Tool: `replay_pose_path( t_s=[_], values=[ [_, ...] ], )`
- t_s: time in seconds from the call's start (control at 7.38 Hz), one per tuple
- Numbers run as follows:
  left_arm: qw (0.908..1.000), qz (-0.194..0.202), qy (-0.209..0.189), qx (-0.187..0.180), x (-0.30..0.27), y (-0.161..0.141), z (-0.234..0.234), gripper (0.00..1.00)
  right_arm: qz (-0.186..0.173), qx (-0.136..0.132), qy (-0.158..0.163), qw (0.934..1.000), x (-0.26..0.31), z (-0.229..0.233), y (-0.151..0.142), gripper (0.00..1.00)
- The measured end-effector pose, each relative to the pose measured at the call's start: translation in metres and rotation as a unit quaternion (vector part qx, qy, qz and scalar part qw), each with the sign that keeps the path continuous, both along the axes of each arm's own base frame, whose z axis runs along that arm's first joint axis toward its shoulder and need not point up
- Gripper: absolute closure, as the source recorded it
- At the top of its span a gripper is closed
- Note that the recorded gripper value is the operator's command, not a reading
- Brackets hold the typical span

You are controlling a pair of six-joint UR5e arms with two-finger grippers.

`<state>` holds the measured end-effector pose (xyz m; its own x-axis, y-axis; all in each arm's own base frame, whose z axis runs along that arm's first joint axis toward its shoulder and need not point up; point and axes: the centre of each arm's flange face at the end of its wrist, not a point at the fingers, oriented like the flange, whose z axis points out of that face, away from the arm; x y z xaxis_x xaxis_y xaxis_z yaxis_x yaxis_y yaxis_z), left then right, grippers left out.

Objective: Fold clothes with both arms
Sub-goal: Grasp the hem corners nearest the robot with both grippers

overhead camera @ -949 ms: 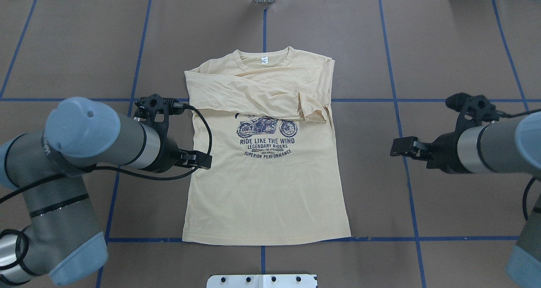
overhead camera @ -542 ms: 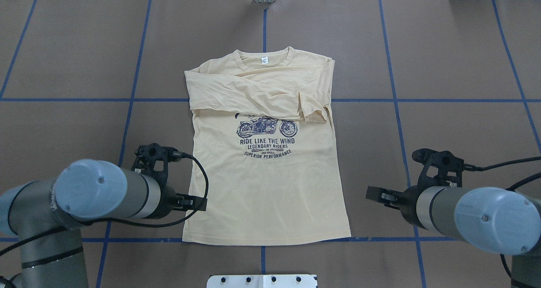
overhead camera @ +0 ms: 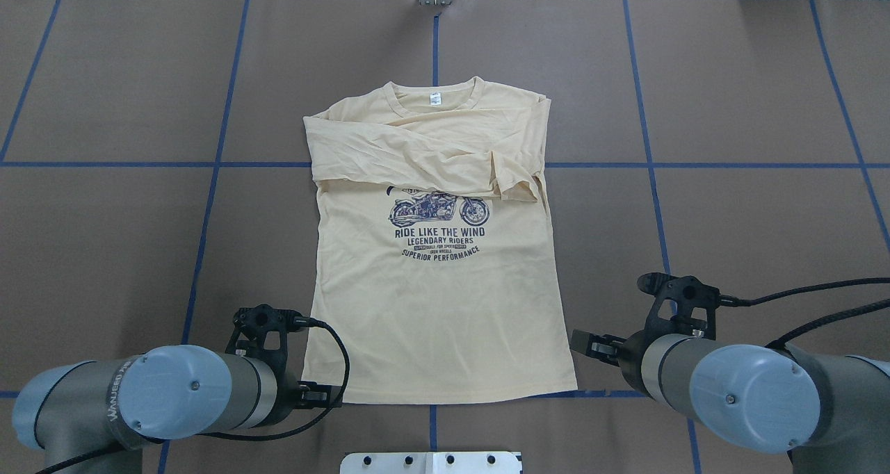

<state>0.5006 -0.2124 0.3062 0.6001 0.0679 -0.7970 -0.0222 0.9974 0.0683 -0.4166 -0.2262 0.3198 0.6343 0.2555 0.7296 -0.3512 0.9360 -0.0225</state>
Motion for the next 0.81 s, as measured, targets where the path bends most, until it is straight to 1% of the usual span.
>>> replay_pose_path(
  t_s=[0.41,0.81],
  values=[
    [1.0000,0.007,-0.001,-0.001,0.0055,0.0044,0.0005,0.56,0.002,0.002,-0.001,1.0000,-0.0088,-0.0012,-0.0012,0.00],
    [0.9999,0.011,-0.012,-0.001,0.0121,0.0036,0.0097,0.57,0.002,0.002,-0.001,1.0000,-0.0096,-0.0010,-0.0013,0.00]
  ],
)
